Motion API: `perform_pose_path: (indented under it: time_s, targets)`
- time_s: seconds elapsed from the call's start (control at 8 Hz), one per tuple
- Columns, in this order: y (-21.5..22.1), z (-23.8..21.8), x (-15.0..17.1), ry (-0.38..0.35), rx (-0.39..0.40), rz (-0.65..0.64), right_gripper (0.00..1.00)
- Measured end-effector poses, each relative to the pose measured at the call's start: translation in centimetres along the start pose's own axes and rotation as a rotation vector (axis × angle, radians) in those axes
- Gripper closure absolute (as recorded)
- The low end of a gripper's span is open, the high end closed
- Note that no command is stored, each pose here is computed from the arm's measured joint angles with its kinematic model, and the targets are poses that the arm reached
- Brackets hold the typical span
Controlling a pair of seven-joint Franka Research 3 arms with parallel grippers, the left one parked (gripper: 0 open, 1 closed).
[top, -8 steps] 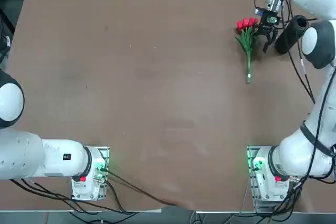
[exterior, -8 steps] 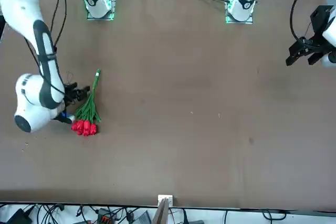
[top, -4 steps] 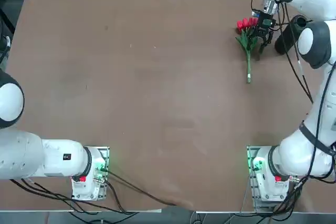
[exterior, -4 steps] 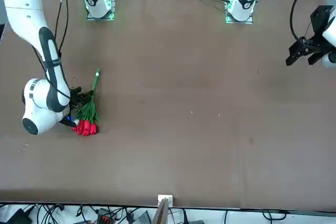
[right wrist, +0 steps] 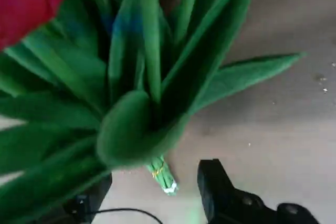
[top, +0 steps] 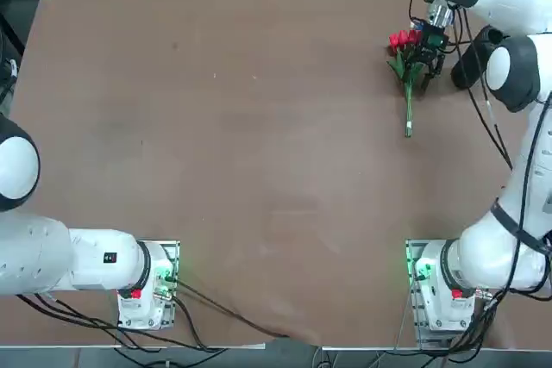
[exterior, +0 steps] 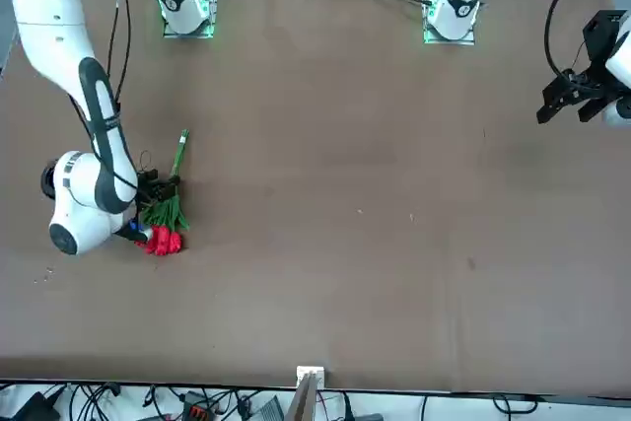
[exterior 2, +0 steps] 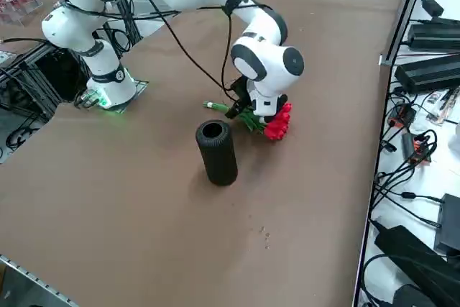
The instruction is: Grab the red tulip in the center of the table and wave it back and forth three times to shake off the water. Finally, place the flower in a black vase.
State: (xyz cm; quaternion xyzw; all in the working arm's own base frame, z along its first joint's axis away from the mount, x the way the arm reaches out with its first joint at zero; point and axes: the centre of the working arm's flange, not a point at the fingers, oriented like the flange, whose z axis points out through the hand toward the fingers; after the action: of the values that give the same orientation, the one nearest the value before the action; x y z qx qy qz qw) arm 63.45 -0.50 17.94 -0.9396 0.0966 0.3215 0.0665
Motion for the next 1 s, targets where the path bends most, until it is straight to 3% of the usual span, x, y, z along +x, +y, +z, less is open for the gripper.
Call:
perform_pose_path:
  time_s: [0.5,0.75,0.88,1.0]
  targets:
    - [-0.67,0.75,0.75,0.02,0.01,-0.004,0.03]
    - [-0.71,0.73,0.77,0.023,0.01,-0.005,0.26]
    - [-0.71,0.79,0.8,0.022,0.01,-0.004,0.3]
    - [-0.68,1.02,0.91,0.019,0.009,-0.004,0.47]
